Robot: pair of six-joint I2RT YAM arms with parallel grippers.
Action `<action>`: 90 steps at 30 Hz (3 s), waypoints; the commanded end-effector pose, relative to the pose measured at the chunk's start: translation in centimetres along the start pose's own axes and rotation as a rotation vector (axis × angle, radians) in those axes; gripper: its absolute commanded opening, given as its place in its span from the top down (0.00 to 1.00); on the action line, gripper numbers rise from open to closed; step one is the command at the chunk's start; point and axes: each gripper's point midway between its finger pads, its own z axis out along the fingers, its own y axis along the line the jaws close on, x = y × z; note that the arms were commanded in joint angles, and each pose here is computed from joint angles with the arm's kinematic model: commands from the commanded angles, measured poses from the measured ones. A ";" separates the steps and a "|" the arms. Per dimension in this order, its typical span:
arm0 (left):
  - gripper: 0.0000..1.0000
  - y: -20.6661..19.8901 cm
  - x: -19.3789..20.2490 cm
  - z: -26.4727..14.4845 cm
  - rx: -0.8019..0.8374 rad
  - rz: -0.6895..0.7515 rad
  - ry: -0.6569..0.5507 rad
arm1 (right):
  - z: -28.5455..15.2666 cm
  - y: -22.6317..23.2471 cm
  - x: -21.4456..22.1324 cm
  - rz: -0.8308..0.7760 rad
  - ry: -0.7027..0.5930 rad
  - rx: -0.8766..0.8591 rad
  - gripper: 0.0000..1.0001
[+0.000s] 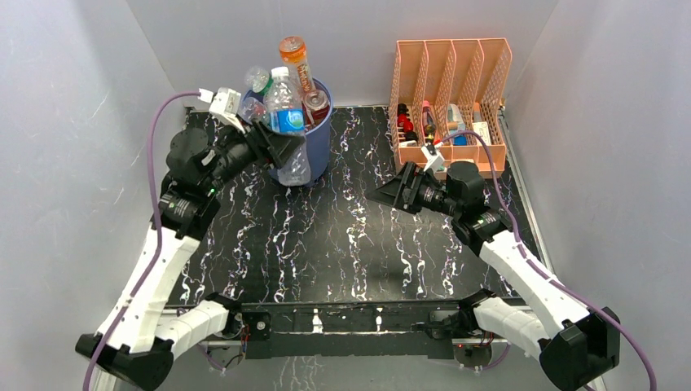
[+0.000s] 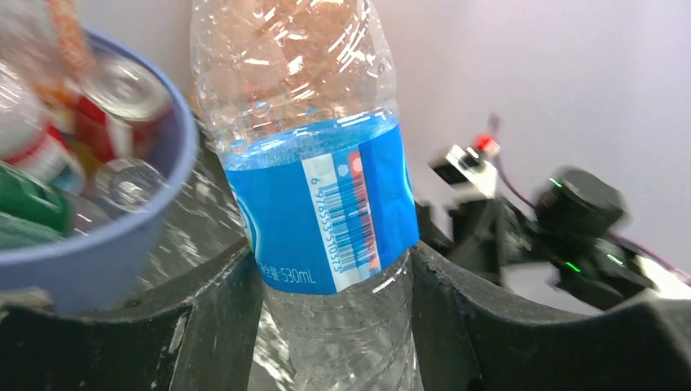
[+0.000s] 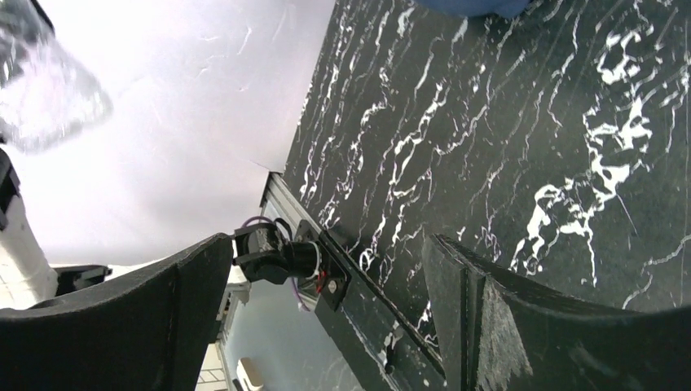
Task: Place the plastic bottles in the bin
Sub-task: Place the plastic bottle in the trash bin.
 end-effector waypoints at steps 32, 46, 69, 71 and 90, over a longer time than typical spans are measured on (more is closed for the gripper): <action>0.37 10.4 -10.3 8.5 -0.286 0.566 -0.660 | -0.4 -2.6 2.8 -0.086 0.116 0.013 0.02; 0.30 13.1 -7.7 13.5 -0.273 0.618 -0.667 | -0.2 -4.8 3.7 -0.064 0.142 0.051 0.02; 0.35 13.3 -4.2 10.2 -0.326 0.503 -0.573 | -0.5 -5.2 4.3 -0.048 0.152 0.029 0.02; 0.43 13.7 -3.7 10.5 -0.342 0.499 -0.541 | -0.7 -5.1 4.3 -0.049 0.150 0.029 0.02; 0.50 20.9 3.8 11.4 -0.588 0.435 -0.209 | -0.6 -5.7 5.1 -0.027 0.161 0.021 0.02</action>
